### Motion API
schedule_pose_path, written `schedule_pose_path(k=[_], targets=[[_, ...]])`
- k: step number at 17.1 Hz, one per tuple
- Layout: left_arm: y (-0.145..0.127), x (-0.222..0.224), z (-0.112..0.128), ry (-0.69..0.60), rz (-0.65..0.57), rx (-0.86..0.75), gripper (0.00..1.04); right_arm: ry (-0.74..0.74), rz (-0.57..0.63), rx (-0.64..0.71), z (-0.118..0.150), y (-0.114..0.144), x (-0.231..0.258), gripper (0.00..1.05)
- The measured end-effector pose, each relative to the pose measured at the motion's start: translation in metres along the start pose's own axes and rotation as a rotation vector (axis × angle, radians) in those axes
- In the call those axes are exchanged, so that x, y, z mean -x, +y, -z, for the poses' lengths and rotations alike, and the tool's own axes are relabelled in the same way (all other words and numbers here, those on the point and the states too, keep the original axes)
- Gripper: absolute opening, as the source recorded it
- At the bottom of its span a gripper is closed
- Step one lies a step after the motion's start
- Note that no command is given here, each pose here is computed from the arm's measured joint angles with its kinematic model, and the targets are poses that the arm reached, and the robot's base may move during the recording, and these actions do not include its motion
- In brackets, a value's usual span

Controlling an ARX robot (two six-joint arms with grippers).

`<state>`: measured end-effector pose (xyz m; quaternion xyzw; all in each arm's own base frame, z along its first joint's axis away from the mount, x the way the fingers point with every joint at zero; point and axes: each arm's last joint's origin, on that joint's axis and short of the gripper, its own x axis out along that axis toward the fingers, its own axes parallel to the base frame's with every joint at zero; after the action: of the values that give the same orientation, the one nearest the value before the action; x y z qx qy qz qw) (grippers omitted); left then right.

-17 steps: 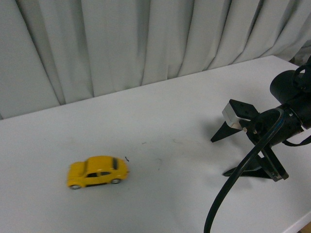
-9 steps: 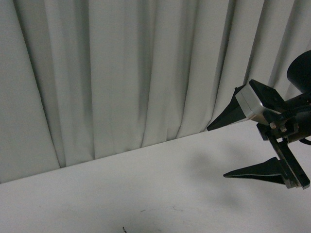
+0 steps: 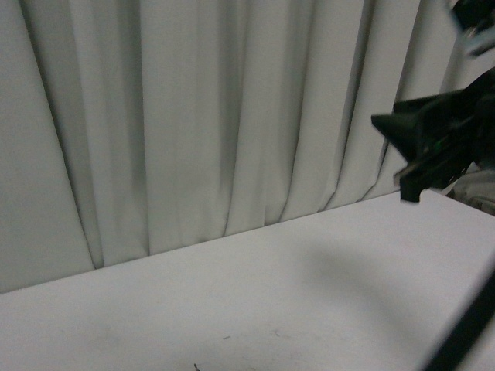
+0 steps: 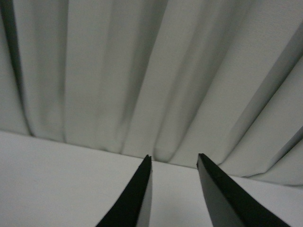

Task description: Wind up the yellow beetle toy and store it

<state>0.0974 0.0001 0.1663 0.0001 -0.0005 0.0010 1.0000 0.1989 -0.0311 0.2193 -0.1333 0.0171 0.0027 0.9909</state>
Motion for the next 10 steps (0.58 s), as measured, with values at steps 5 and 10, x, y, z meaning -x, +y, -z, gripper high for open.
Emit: schedule_pose_path(k=[5,10], targets=[[0.0,0.0,0.0,0.0,0.0,0.0,0.98,0.006,0.0,-0.235,-0.016,0.028,0.086,0.02],[0.0,0.0,0.0,0.0,-0.001,0.0,0.98,-0.009,0.004,-0.251,0.049,0.046,0.1,0.02]])
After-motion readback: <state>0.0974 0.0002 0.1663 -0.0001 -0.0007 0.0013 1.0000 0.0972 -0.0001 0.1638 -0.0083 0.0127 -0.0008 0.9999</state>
